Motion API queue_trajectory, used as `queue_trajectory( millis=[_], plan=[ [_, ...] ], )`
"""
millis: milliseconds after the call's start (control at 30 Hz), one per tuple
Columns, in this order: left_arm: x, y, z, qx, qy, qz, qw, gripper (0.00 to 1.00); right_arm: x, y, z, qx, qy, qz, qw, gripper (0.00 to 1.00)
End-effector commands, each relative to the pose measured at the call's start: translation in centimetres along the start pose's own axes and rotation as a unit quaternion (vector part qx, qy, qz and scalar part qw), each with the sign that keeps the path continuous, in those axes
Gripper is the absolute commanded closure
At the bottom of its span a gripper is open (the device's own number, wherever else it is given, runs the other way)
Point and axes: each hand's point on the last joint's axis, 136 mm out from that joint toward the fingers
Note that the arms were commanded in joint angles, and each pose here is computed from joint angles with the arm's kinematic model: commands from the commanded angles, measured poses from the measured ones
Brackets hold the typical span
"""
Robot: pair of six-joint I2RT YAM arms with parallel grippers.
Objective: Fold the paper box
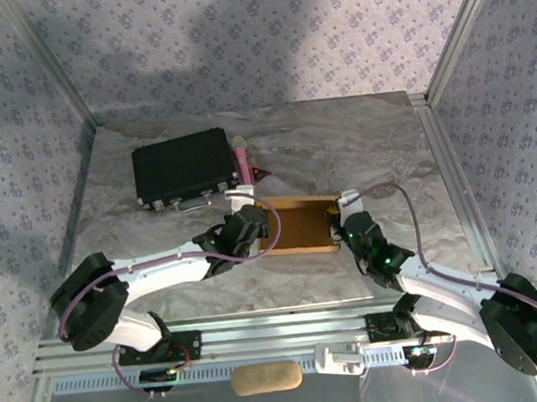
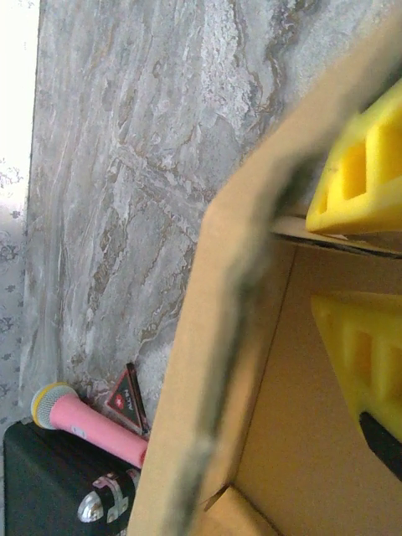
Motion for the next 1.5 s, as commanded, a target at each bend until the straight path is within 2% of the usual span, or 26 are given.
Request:
queue_trajectory(
  millis=[0,200,367,800,1033,1467],
  plan=[
    [-0.1,1.0,4.6,-0.026,0.072,-0.007,0.997,1.0,0.9,0.4,-0.8,-0.012,0.001,-0.012,1.0,0.69],
    [-0.2,0.9,4.8,-0.031,0.07,-0.011,0.997,1.0,2.3,0.5,-1.5,-0.047,0.013,-0.028,0.998,0.43],
    [-0.2,0.9,4.8,-0.042,0.063,-0.025,0.997,1.0,2.8,1.0,-0.5,-0.082,0.04,-0.043,0.995,0.33],
    [0.5,1.4,3.7,-0.053,0.011,-0.072,0.996,1.0,5.6,2.3,-2.3,-0.13,0.049,-0.083,0.987,0.27],
    [0.2,1.5,3.8,-0.052,0.002,-0.087,0.995,1.0,7.1,3.5,-1.3,-0.136,0.081,-0.106,0.982,0.22],
    [0.1,2.3,4.1,-0.039,-0.014,-0.117,0.992,1.0,9.8,4.3,0.8,-0.133,0.125,-0.127,0.975,0.22]
  ],
)
Point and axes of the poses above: each hand's point on the last joint's axis, 136 mm out from that joint toward the fingers, its own x axis back along the fingers, its own y axis along the line the jaws close on, z = x × y, and after that the axes turned 9 degrees about x, right-handed
